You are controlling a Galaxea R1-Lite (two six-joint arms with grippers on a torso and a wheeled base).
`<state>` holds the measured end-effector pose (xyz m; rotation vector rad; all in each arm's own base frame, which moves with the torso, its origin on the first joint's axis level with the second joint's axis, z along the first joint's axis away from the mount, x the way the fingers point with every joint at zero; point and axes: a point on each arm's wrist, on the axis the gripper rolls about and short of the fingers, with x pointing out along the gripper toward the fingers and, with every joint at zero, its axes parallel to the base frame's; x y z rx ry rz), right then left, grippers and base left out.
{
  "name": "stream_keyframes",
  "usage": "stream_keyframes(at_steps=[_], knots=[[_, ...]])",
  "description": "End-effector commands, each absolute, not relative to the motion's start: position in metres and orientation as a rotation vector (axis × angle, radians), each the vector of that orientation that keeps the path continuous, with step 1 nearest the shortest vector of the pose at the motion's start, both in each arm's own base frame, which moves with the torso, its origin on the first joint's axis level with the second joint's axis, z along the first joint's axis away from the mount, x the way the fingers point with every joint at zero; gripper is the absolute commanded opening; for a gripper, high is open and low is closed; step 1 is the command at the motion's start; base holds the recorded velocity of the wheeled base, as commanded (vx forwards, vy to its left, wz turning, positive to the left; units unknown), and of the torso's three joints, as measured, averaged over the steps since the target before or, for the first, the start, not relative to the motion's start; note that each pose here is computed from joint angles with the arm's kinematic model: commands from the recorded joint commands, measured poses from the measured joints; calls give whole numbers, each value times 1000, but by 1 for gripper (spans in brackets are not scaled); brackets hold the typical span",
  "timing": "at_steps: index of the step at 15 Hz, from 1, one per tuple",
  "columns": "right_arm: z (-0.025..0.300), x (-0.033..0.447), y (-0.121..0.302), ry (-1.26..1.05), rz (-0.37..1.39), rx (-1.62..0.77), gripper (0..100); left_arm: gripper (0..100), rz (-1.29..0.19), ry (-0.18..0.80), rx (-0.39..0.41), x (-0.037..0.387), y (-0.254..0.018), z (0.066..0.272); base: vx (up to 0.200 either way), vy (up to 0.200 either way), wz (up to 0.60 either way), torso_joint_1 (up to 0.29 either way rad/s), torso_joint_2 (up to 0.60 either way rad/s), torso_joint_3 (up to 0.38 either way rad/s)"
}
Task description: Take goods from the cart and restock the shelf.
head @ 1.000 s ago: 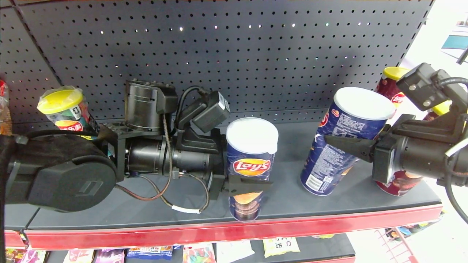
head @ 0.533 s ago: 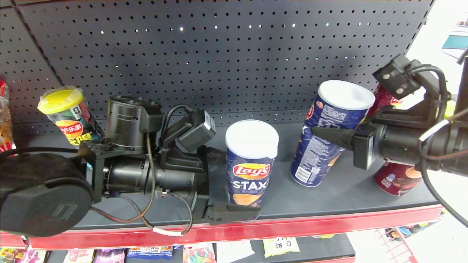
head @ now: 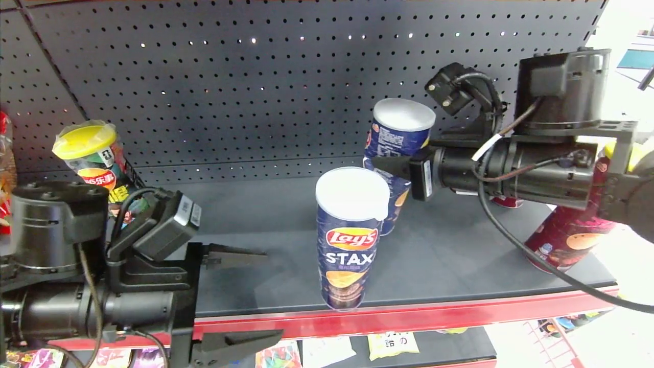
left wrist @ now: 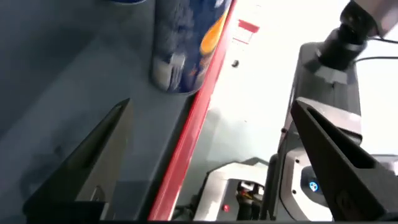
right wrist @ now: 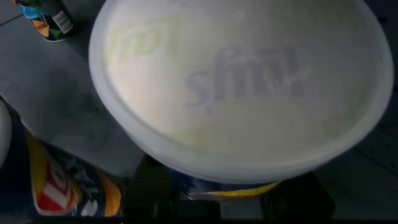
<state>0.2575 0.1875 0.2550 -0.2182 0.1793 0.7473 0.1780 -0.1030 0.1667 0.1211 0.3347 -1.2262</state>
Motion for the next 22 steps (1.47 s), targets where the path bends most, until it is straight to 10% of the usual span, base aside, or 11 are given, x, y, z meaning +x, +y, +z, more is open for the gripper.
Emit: stream_keyframes(at_steps=[1,11,12,22], knots=[[241,278,207,214,759,-224,0,100,-1144,289,105,162,-87,178,0,0,0,0,0,0],[230,284,213,246,760,-233,0,100,-1081,286,88,161,-86,183,0,0,0,0,0,0],[228,282,213,252,758,-240,100,100,-1081,286,88,161,-86,183,0,0,0,0,0,0],[242,254,199,242,723,-189,100,100,-1077,288,86,162,-86,183,0,0,0,0,0,0]])
